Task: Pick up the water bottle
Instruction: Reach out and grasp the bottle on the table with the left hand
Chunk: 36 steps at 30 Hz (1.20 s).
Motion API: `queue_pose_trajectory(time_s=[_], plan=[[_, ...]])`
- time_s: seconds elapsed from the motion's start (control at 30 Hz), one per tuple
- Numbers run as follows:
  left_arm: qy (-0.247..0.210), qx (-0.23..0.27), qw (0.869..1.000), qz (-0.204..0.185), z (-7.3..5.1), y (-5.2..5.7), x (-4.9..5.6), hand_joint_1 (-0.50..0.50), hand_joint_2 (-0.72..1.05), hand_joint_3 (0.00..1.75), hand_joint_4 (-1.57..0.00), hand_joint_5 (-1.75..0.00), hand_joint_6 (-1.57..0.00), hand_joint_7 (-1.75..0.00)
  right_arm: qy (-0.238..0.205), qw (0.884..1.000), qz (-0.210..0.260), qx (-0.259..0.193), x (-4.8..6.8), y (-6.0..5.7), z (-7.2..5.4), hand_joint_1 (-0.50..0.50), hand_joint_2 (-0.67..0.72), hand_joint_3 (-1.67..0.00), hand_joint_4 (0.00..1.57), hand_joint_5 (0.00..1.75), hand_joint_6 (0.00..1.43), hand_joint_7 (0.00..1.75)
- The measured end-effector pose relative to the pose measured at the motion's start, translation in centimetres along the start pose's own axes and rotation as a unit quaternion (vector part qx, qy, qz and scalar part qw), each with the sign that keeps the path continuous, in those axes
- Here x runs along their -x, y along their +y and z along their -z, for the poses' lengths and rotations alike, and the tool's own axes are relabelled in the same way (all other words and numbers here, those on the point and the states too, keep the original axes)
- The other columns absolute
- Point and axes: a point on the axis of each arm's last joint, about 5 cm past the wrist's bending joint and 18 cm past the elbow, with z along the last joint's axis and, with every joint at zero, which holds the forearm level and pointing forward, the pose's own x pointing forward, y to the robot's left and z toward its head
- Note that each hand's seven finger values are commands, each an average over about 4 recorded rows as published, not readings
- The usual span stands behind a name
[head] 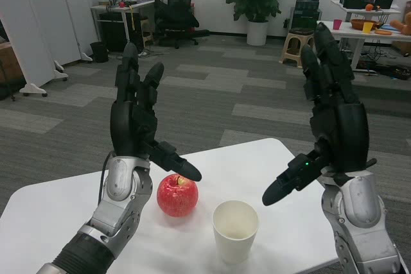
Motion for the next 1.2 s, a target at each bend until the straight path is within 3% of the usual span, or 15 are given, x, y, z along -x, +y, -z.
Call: queue_pose_trajectory(time_s=[0.4,1.2], plan=[[0.001,0.000,1.000,0.000,0.0,0.0,0.0,-0.50,-0.64,0.09,0.00,-0.51,0.00,0.00,0.034,0.999,-0.036,0.003,0.0,0.0,0.3,-0.42,0.53,0.00,0.00,0.00,0.00,0.00],[0.007,-0.001,1.000,0.003,0.2,-0.1,0.2,-0.50,-0.64,0.09,0.00,-0.51,0.00,0.00,0.058,0.997,-0.041,-0.005,0.6,0.2,1.7,-0.42,0.53,0.00,0.00,0.00,0.00,0.00]])
